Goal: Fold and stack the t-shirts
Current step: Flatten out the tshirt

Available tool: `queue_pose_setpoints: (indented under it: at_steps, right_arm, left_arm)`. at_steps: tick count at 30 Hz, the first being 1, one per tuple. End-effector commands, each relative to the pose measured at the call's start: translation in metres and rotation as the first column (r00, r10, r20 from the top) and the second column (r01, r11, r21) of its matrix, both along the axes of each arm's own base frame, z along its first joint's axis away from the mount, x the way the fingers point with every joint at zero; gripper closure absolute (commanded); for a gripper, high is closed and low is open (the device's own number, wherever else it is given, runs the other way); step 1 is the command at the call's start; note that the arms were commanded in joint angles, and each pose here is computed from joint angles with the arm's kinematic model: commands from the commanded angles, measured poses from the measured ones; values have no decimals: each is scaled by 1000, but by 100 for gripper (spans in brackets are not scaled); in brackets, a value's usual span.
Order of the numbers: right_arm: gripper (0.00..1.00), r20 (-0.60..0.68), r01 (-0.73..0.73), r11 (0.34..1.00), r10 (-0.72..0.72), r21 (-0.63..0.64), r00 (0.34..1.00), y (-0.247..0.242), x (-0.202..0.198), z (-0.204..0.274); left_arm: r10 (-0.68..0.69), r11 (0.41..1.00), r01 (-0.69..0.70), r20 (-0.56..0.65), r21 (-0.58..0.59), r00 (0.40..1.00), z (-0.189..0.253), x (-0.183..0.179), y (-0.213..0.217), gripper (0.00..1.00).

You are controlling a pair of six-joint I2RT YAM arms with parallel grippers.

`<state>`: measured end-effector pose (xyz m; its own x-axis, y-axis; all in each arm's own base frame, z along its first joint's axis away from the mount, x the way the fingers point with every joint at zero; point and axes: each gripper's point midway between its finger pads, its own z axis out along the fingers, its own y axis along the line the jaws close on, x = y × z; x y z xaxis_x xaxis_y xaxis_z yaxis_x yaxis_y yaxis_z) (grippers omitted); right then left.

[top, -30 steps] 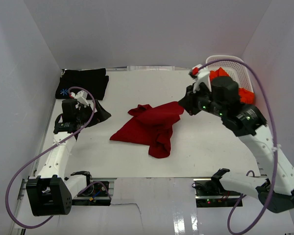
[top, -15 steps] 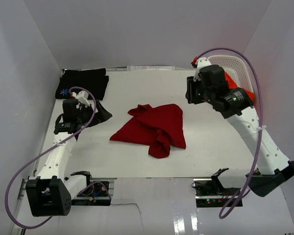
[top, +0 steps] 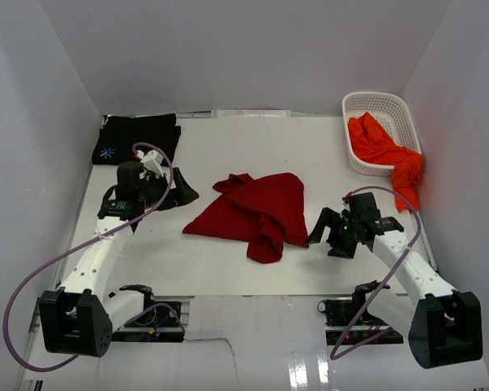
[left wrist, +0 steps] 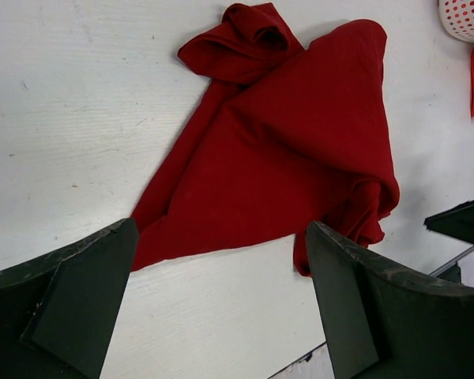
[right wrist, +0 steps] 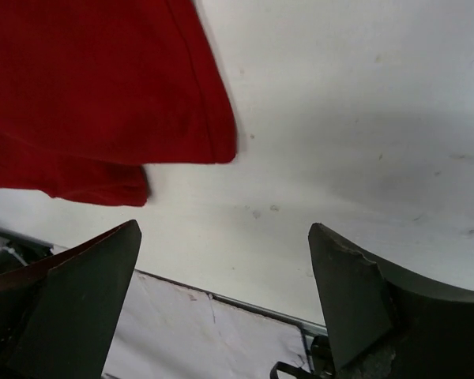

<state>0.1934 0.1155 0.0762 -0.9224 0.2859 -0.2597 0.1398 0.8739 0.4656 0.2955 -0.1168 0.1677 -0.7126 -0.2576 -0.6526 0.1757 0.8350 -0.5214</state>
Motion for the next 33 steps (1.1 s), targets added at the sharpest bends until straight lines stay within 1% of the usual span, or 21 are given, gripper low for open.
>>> queue_pose_setpoints:
  at_steps: [1,5,8,12,14,15,17,18,23,24,26,27,28,29,30,32,33]
  right_arm:
    - [8,78,12,977,-29,213,997,29,2,8]
    - [16,40,18,964,-29,266,999,35,-8,-10]
    - [19,27,31,965,-39,261,999,34,-9,-19]
    - [22,41,67,968,-79,241,996,30,-4,-26]
    - [26,35,91,968,-102,234,994,27,-3,-33]
    - [27,55,100,967,-116,235,992,27,2,-33]
    - [29,32,116,963,-127,243,991,28,1,-40]
    - [29,39,113,960,-127,256,991,30,4,-40]
    - [32,-4,131,951,-135,279,991,35,4,-54]
    - [34,-2,135,950,-140,280,990,35,7,-55]
    - [35,-6,143,952,-146,272,989,34,8,-57]
    - [38,-13,146,953,-148,265,989,33,8,-59]
    - [39,11,138,951,-146,276,989,35,14,-56]
    - [42,10,139,951,-147,277,989,35,15,-56]
    - [59,1,138,951,-144,276,990,35,14,-58]
    - [82,5,130,952,-136,276,991,36,16,-59]
    - [92,0,127,952,-132,277,991,37,16,-59]
  left_arm:
    - [-9,1000,9,35,13,999,10,2,-1,2]
    - [-2,1000,1,37,18,999,9,3,1,2]
    - [-4,1000,3,40,21,999,9,3,1,2]
    - [1,1000,-2,40,25,999,9,4,2,2]
    - [1,1000,-2,40,25,999,9,4,2,2]
    - [2,1000,-3,40,26,999,9,5,2,2]
    - [4,1000,-5,39,27,999,9,5,2,2]
    - [5,1000,-6,36,28,999,7,4,2,2]
    - [7,999,-9,37,32,999,8,6,3,2]
    - [8,999,-9,37,36,999,7,6,3,2]
    - [8,999,-9,37,36,999,7,6,3,2]
    - [9,999,-11,37,37,999,7,6,4,2]
    - [9,999,-10,38,38,999,7,6,4,2]
    - [8,999,-10,34,38,999,5,6,4,2]
    - [8,999,-10,33,38,999,5,6,4,2]
    - [12,999,-14,32,40,999,5,7,5,2]
    - [12,999,-13,31,41,999,5,7,4,2]
